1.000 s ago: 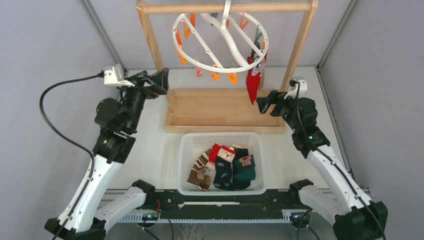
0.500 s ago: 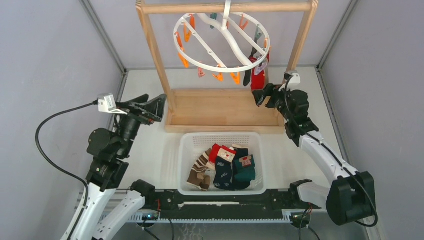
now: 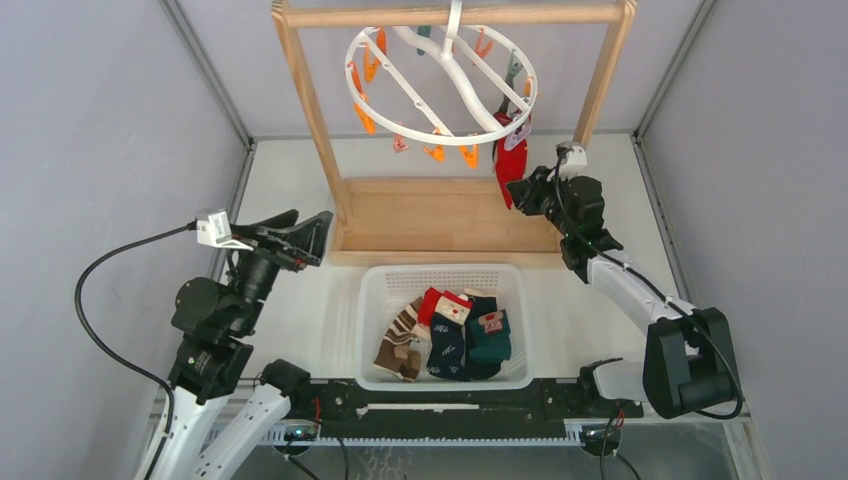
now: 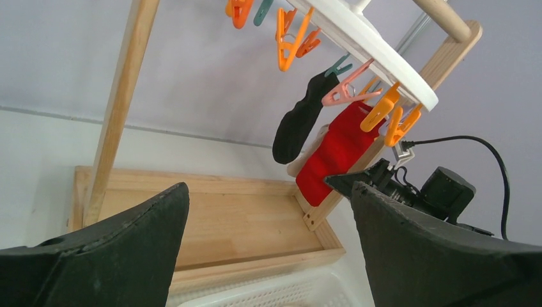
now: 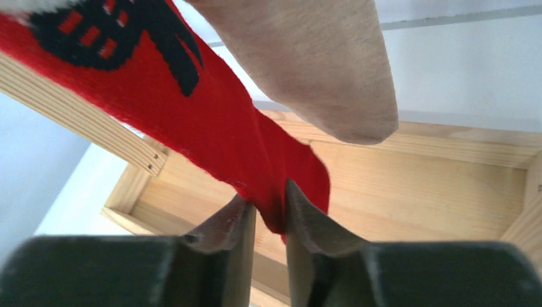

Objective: Remove the socks clipped to the hanger
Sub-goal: Adjust the hanger on the clothesline.

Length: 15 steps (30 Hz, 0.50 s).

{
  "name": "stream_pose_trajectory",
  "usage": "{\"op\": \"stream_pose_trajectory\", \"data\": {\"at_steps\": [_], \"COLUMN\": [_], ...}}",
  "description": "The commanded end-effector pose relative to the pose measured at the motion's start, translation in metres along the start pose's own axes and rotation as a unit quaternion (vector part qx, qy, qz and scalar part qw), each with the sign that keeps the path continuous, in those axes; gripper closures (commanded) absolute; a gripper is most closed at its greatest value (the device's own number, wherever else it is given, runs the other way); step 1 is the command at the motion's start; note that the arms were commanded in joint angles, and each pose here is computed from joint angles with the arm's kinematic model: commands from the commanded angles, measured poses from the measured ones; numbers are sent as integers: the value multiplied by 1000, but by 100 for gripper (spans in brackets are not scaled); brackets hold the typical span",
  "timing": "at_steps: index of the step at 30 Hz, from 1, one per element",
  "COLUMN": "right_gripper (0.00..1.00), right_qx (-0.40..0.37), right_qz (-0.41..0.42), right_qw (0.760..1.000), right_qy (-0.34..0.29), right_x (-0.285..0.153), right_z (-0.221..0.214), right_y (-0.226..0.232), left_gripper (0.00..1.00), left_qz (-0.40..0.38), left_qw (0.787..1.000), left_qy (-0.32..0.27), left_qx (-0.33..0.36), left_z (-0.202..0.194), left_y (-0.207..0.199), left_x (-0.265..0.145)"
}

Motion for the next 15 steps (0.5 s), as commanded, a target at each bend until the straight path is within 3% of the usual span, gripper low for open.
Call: {"op": "stream_pose_trajectory", "data": {"at_steps": [1, 2, 6, 15], "right_gripper": [73, 75, 100, 100], "right_qx": [-3, -5, -3, -30], "right_qz": [34, 35, 41, 35], "right_qw": [998, 998, 998, 998], "right_qy": [-49, -50, -47, -37], "right_x": [5, 5, 6, -13], "right_z": [27, 27, 27, 19], "right_y": [17, 18, 21, 47], "left_gripper": [0, 0, 0, 0], "left_qz": [-5, -4, 0, 12], "left_qw": [1000, 1000, 1000, 999], "left_qy": [14, 15, 18, 35], "left_qx": [2, 4, 10, 15], "left_z": [-7, -7, -5, -8], "left_y": [0, 0, 1, 3], "left_x": [-1, -2, -4, -1]}}
Point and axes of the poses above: each gripper's point midway between its finger pads, its own x axis out along the fingers, its own y axis along the line the jaws close on, z = x × y, the point moved 4 cm from there along -x, back along the fingers, and after that the axes turned 2 degrees about x, right-handed, at the moved point
